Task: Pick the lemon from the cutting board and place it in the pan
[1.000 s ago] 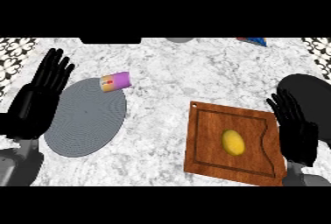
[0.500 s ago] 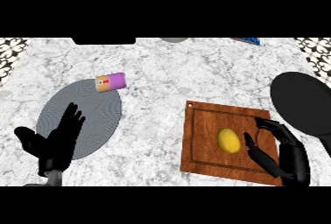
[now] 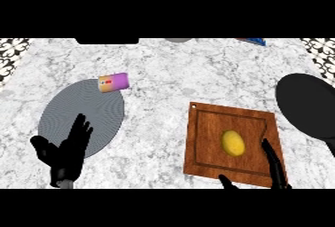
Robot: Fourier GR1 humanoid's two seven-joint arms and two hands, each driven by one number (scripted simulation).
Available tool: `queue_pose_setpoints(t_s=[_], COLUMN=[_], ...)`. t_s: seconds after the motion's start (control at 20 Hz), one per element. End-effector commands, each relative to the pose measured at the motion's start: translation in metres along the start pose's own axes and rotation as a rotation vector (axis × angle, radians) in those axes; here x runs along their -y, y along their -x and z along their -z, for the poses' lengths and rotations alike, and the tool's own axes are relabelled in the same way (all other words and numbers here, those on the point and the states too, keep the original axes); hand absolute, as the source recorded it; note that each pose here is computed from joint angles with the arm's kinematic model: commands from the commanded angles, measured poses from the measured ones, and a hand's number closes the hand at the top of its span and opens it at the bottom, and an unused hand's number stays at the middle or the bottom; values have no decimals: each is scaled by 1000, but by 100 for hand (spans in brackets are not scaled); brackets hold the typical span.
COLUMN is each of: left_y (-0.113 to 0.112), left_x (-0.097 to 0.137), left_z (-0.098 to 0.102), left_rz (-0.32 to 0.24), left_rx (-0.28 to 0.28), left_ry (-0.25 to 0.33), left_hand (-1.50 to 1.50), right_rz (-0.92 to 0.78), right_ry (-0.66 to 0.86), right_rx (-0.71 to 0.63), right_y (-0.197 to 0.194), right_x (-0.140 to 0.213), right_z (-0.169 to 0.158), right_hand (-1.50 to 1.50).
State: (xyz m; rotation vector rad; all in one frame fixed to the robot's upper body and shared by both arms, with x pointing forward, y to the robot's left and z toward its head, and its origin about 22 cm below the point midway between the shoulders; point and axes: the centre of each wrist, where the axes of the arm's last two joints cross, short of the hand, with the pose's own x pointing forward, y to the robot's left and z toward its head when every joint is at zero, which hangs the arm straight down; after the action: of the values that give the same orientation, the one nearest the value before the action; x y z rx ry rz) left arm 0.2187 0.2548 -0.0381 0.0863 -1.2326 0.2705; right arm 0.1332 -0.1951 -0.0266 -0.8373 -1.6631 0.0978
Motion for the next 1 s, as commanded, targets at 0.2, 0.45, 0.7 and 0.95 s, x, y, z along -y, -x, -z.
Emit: queue_pose_setpoints(t_s=[0.2, 0.45, 0.7, 0.95], left_y=[-2, 8, 3, 10], left_x=[15, 11, 13, 14], left_z=[-3, -1, 8, 6], left_rz=[-11, -1, 12, -10], left_rx=[4, -3, 3, -16], left_ry=[8, 28, 32, 13], left_hand=[0, 0, 0, 0], right_rz=[-212, -477, -666, -655], right_ry=[33, -204, -391, -471], right_rx=[-146, -295, -391, -405], right_y=[-49, -46, -77, -100], right_x=[8, 15, -4, -20], right_z=[49, 71, 103, 157], right_hand=[-150, -150, -150, -150])
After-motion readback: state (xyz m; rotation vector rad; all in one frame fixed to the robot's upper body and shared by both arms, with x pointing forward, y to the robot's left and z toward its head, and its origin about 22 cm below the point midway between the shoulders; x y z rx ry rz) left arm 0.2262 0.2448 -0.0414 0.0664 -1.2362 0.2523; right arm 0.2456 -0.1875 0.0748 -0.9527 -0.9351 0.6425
